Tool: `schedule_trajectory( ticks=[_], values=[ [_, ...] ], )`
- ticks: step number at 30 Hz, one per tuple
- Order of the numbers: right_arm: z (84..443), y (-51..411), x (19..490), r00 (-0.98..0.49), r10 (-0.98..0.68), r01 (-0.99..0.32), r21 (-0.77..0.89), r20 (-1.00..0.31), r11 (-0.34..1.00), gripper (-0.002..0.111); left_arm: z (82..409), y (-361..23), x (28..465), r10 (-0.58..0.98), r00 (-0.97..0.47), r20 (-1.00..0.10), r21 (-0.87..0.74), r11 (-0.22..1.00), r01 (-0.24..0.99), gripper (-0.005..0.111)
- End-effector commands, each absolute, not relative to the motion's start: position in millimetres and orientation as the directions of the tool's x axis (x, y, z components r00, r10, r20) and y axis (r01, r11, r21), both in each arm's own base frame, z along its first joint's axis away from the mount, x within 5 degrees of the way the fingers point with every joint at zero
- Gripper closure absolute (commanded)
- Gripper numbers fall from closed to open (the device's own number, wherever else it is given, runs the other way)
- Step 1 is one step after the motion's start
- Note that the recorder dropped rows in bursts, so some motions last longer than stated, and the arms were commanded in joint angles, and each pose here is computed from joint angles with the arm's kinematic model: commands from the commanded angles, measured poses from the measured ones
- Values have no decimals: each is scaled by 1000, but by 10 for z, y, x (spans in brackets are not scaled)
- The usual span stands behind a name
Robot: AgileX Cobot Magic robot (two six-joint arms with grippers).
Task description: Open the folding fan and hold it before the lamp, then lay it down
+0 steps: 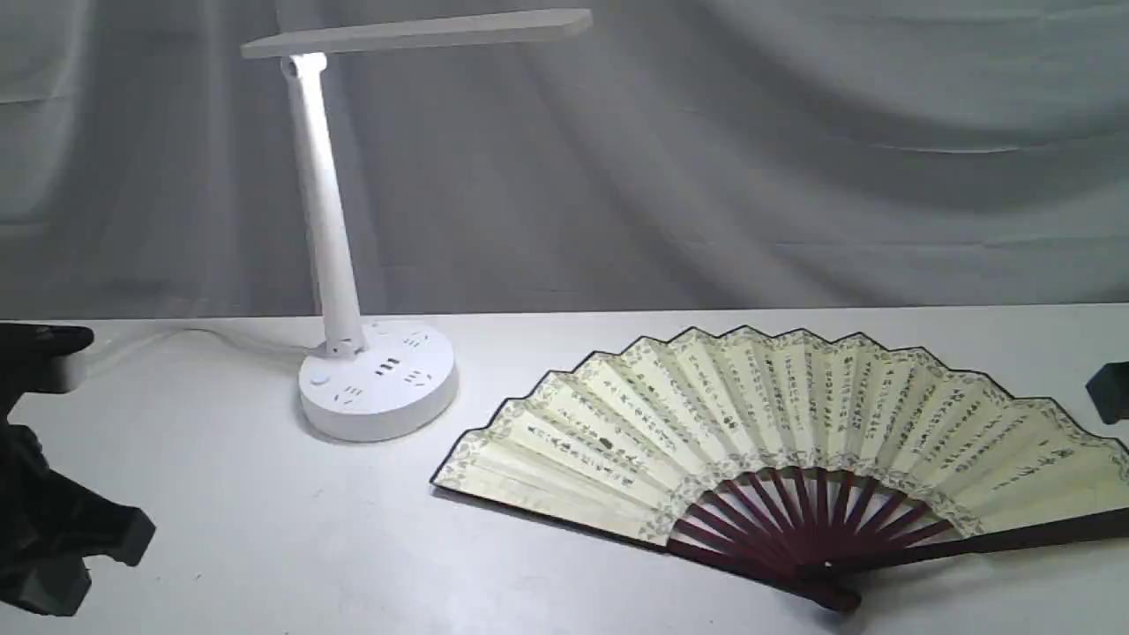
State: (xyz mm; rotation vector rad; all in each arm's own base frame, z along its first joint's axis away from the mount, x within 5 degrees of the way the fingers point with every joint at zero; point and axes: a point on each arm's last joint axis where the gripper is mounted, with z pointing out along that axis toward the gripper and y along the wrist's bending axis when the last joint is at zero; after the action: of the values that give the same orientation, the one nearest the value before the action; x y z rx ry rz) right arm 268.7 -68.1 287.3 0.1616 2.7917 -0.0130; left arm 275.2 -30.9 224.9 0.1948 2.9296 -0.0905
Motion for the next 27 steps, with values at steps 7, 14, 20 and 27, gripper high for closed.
schedule_trajectory(
  ticks=[7, 14, 20, 27],
  values=[
    [3051, -597, 2346, -884, 98, 120, -19, -457, 993, 108, 2277, -319, 2701, 126, -978, -168, -69, 988, 140, 101],
    [3244, -510, 2016, -834, 78, 120, -41, -546, 992, 108, 2558, -307, 2570, 122, -955, -271, -64, 987, 144, 101],
    [3332, -424, 1653, -792, 52, 121, -74, -608, 990, 108, 2909, -286, 2338, 120, -913, -389, -57, 986, 154, 101],
    [3577, -304, 1211, -676, -1, 124, -115, -736, 986, 108, 3294, -253, 1984, 114, -840, -530, -46, 986, 162, 101]
  ],
)
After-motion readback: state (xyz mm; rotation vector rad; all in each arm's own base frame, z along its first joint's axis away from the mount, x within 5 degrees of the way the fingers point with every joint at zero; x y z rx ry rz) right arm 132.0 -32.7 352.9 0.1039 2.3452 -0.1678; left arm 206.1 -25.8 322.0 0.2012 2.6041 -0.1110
